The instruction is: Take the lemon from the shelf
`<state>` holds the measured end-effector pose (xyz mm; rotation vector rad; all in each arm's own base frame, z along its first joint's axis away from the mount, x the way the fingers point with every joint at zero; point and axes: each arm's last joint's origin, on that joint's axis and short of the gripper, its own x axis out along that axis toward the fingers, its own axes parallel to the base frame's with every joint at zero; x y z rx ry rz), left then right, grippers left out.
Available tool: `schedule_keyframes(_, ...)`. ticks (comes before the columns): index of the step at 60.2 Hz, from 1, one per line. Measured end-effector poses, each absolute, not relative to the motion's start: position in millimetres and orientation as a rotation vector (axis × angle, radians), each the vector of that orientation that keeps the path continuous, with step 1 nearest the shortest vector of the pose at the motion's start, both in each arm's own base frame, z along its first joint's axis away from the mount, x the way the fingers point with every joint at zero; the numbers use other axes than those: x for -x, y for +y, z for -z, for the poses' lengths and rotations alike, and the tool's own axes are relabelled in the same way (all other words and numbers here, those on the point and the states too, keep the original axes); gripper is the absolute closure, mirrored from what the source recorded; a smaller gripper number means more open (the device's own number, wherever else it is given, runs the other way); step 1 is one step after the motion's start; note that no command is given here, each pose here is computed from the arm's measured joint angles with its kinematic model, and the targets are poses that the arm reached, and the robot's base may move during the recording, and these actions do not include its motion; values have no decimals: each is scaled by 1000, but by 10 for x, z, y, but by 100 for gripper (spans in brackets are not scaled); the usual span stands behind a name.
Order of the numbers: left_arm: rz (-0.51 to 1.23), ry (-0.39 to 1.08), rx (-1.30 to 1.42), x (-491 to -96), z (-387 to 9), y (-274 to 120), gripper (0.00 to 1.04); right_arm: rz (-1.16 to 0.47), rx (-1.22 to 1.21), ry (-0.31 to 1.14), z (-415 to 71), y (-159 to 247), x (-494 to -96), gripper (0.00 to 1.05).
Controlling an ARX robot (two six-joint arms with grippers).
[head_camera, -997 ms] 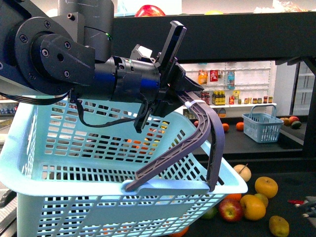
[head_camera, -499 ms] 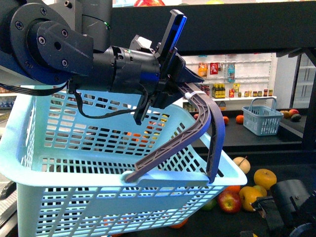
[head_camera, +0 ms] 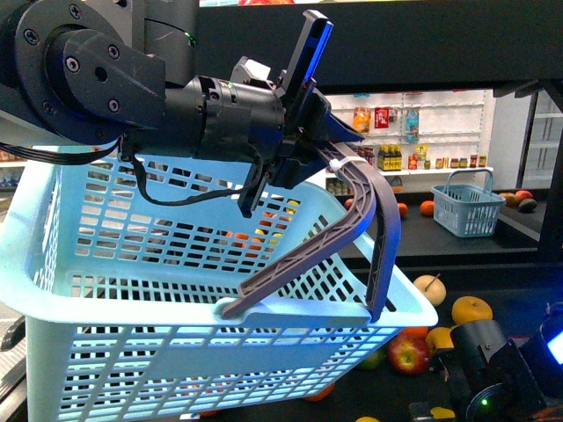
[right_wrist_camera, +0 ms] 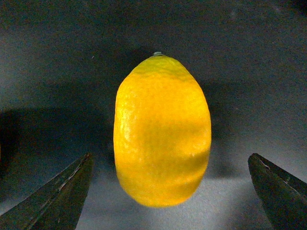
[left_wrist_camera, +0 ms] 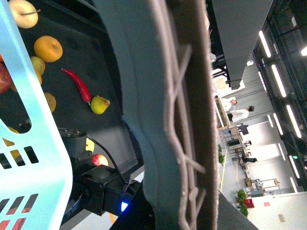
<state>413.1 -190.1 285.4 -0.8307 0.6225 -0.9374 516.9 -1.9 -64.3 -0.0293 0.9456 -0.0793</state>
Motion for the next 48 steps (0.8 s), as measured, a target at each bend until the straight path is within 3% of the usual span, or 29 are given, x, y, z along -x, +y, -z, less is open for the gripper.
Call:
schedule_keyframes(10,938,623,831,-4131,-2854,-1901,97,77,23,948,732,-10,-5234,8)
schedule_keyframes(31,938,623,831,-4131,-2854,-1901,97,68,12,949,765,-21,-5196,56)
schedule_keyframes(48,937,623,831,-4131,-2854,-1901,97,96,23,868,449,-287,-4991,61)
